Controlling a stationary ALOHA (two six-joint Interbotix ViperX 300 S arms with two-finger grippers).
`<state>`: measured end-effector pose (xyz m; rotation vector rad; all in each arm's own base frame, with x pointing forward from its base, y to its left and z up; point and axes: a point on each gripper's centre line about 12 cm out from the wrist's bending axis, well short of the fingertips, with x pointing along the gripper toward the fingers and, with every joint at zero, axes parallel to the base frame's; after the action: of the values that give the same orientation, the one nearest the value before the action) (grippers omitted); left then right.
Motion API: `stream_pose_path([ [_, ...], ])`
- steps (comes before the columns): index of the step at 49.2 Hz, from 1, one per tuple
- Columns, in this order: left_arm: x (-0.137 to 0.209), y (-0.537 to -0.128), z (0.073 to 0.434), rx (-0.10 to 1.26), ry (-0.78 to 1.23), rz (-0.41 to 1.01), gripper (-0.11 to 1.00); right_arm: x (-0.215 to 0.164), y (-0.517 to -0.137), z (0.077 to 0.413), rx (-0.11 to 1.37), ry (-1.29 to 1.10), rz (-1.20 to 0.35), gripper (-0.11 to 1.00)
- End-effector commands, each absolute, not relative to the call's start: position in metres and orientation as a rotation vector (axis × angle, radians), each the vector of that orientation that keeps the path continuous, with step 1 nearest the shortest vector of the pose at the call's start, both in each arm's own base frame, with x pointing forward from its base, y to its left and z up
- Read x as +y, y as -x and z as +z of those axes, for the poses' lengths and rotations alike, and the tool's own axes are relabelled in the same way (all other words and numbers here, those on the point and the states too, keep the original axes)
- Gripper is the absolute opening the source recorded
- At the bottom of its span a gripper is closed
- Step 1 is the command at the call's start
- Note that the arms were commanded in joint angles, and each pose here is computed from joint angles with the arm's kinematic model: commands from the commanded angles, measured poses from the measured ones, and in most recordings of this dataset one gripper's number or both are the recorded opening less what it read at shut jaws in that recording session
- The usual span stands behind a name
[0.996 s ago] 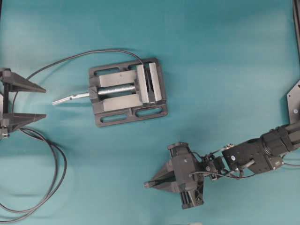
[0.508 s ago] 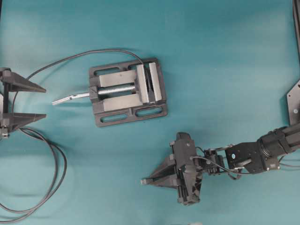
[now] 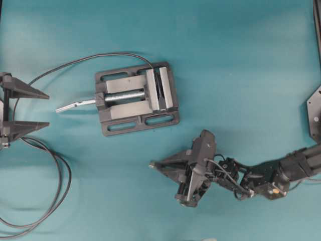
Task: Insert the USB cable into the fixed female connector.
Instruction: 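Carry the USB plug with the right gripper toward the vise port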
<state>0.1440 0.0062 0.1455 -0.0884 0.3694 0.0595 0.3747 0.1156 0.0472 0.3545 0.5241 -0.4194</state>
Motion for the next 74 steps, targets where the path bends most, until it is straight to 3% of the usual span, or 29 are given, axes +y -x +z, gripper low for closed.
stream_pose_path([
  [1, 0.007, -0.146, 0.150, 0.356, 0.084, 0.060, 1.00, 0.114, -0.373, 0.053, 0.511, -0.385, -0.544, 0.20],
  [14, 0.007, -0.146, 0.150, 0.356, 0.082, 0.060, 1.00, 0.124, -0.372, 0.055, 0.484, -0.323, -0.840, 0.20],
  [32, 0.007, -0.146, 0.150, 0.356, 0.082, 0.060, 1.00, 0.131, -0.386, 0.053, 0.397, -0.339, -1.111, 0.20],
  [53, 0.007, -0.146, 0.150, 0.356, 0.082, 0.060, 1.00, 0.129, -0.395, 0.054, 0.346, -0.347, -1.266, 0.20],
  [74, 0.007, -0.146, 0.150, 0.356, 0.082, 0.060, 1.00, 0.128, -0.403, 0.068, 0.291, -0.352, -1.315, 0.20],
])
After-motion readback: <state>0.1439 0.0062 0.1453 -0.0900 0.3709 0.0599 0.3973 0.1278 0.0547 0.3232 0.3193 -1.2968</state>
